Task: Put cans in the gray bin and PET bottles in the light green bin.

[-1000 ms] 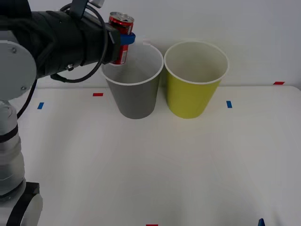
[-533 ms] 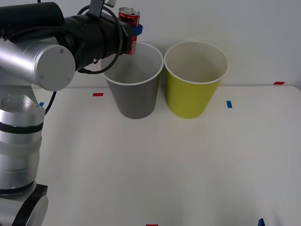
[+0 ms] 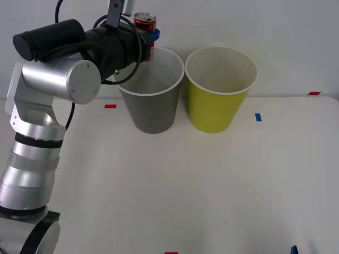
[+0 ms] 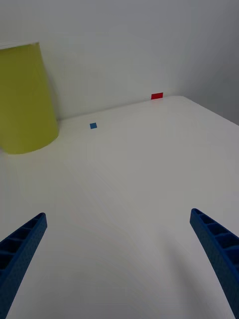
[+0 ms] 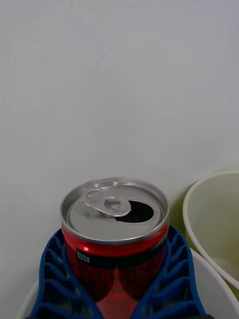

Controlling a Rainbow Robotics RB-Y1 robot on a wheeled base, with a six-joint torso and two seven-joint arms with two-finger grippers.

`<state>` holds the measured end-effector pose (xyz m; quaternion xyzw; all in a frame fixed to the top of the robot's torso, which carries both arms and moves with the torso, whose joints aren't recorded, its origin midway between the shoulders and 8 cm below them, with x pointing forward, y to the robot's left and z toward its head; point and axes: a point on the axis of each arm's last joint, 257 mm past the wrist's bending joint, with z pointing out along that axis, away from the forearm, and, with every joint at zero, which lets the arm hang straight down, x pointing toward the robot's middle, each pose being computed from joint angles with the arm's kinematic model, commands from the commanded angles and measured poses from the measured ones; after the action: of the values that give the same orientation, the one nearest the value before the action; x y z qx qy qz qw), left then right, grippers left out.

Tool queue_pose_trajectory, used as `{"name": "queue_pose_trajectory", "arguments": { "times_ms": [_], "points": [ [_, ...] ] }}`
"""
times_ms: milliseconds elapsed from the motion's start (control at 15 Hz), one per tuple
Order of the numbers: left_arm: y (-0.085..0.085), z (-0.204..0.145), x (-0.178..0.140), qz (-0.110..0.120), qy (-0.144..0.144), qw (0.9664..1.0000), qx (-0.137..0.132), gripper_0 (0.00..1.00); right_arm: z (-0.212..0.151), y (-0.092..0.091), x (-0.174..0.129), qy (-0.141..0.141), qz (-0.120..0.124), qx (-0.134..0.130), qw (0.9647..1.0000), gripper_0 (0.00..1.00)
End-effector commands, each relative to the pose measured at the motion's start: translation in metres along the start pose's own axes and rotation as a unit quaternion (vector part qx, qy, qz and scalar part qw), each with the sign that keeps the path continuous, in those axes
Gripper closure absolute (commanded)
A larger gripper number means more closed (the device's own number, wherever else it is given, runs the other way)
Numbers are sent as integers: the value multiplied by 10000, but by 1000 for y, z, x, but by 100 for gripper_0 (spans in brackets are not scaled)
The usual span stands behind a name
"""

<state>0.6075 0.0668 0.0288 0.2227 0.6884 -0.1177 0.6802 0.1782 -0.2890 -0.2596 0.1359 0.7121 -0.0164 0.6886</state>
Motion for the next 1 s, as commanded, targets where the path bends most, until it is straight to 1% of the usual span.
{"name": "queue_pose_trajectory", "arguments": {
  "times_ms": [67, 333, 600, 733, 867, 933, 1000],
  "points": [
    [0, 1, 1, 23, 3, 10000, -24, 100, 0, 0, 0, 0, 0, 0, 10000, 0],
    [-2, 1, 0, 5, -11, 10000, -13, 100, 0, 0, 0, 0, 0, 0, 10000, 0],
    [-8, 3, -2, -3, -75, 10000, 7, 100, 0, 0, 0, 0, 0, 0, 10000, 0],
    [-9, 6, -4, -29, -153, 9999, -12, 100, 0, 0, 0, 0, 0, 0, 10000, 0],
    [-10, 13, -6, -58, -349, 9994, -42, 100, 0, 0, 0, 0, 0, 0, 10000, 0],
    [-10, 13, -6, -62, -358, 9993, -33, 55, 0, 0, 0, 0, 0, 0, 10000, 0],
    [-10, 12, -5, -76, -353, 9993, -24, 0, 0, 0, 0, 0, 0, 0, 10000, 0]
  ]
}}
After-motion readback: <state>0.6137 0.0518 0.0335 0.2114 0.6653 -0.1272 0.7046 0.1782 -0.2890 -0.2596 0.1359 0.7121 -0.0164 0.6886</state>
